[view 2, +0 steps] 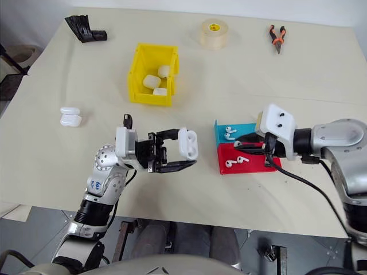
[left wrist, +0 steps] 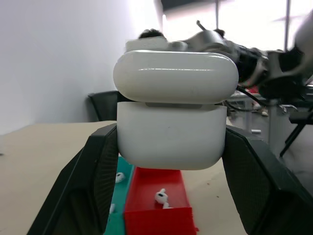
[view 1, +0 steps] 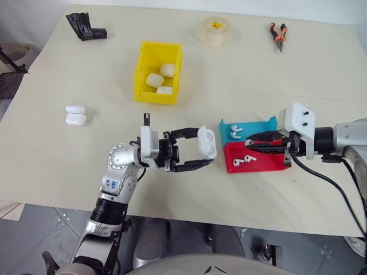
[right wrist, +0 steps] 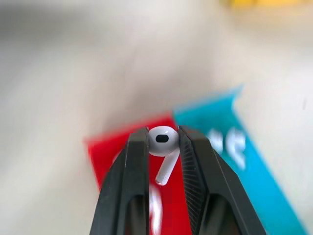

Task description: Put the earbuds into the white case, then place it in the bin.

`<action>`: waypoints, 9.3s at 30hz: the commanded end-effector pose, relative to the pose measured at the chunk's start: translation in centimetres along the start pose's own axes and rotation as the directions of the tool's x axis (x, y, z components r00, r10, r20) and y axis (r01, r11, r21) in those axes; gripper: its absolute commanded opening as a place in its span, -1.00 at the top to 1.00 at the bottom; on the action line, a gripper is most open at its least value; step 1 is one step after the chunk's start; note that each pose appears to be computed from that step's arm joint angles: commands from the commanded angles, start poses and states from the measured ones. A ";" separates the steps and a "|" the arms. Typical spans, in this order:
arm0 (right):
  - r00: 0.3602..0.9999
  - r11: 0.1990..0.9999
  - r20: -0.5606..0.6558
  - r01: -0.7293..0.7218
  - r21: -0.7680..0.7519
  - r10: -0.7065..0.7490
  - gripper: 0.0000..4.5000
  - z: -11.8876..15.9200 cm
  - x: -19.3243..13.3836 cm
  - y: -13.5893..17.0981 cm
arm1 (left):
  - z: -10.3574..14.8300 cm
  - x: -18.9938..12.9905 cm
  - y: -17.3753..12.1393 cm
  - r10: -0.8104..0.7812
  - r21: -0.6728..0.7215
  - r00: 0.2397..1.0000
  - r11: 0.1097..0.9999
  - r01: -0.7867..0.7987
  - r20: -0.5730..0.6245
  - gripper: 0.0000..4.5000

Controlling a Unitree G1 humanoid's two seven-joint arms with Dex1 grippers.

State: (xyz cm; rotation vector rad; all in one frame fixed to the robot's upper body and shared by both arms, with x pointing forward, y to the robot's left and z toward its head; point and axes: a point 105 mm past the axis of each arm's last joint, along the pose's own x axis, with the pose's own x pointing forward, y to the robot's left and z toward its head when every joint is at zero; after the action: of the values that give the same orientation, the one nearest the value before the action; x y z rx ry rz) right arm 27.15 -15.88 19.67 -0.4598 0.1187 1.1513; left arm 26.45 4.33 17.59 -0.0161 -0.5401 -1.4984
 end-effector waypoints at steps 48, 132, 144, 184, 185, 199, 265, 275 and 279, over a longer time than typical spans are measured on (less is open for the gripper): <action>0.817 0.985 0.574 -0.042 0.165 -0.061 0.74 2.6 4.5 6.0 | 2.4 1.9 0.8 -0.088 -0.109 0.991 0.989 0.099 0.102 -0.23; 0.844 0.978 -0.524 -0.185 -0.095 0.109 -0.98 -3.7 5.0 -10.6 | -0.3 -0.9 -1.2 0.008 0.001 1.000 1.000 -0.008 -0.025 -0.23; 0.848 0.970 -0.508 -0.225 -0.088 0.151 -0.26 -3.7 6.5 -9.7 | -0.1 -1.1 -1.2 0.023 -0.008 0.999 1.000 -0.023 -0.027 -0.23; 0.801 0.930 -0.569 -0.330 -0.163 0.185 0.66 -4.3 8.4 -8.6 | 0.1 -1.0 -1.1 0.044 -0.006 0.999 0.999 -0.044 -0.025 -0.23; 0.808 0.932 -0.562 -0.319 -0.170 0.174 0.75 -4.3 8.5 -8.7 | 0.1 -1.0 -1.1 0.044 -0.006 0.999 0.999 -0.044 -0.025 -0.23; 0.982 0.989 -0.177 -0.094 -0.116 0.073 0.75 0.3 3.1 -7.9 | 0.0 -0.7 -0.8 0.011 -0.019 1.000 1.000 -0.011 -0.012 -0.23; 0.858 0.841 0.511 -0.233 0.489 -0.059 0.44 1.5 4.0 5.3 | 0.9 1.1 0.7 -0.050 -0.065 0.997 0.996 0.054 0.057 -0.23; 0.878 0.903 0.477 -0.184 0.388 -0.026 -0.69 1.7 1.9 3.6 | 1.0 0.3 0.6 -0.056 -0.056 0.998 0.997 0.056 -0.002 -0.23; 0.890 0.901 0.455 -0.175 0.397 -0.028 -0.69 1.3 0.8 2.8 | 1.3 -0.4 0.7 -0.057 -0.059 0.998 0.997 0.056 -0.012 -0.23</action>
State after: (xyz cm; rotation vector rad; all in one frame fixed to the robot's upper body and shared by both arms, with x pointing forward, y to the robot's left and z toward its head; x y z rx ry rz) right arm 25.05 -13.47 18.80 0.2226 0.0144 1.2176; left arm 27.22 4.96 17.84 -0.0362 -0.4380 -1.5522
